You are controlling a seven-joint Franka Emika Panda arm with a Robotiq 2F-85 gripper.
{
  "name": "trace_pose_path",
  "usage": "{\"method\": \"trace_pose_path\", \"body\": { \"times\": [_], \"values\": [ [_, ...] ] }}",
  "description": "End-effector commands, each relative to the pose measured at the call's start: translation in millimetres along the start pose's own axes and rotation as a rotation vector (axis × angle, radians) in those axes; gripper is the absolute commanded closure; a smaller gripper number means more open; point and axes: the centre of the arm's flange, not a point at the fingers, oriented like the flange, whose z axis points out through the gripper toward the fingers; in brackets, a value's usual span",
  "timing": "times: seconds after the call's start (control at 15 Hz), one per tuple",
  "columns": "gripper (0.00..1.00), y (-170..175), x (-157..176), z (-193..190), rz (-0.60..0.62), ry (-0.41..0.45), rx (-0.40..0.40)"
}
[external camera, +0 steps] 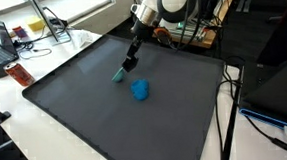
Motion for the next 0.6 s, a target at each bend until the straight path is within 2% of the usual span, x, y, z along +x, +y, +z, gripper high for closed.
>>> {"method": "trace_pose_path", "body": {
  "times": [0.0, 0.2, 0.53],
  "values": [
    [0.63, 13.4, 4.9, -7.2, -0.013, -0.011, 0.032],
    [0.63, 8.0, 3.1, -20.8, -0.003, -0.017, 0.017],
    [0.63, -17.0, -7.2, -65.0, 0.025, 0.003, 0.005]
  ]
}}
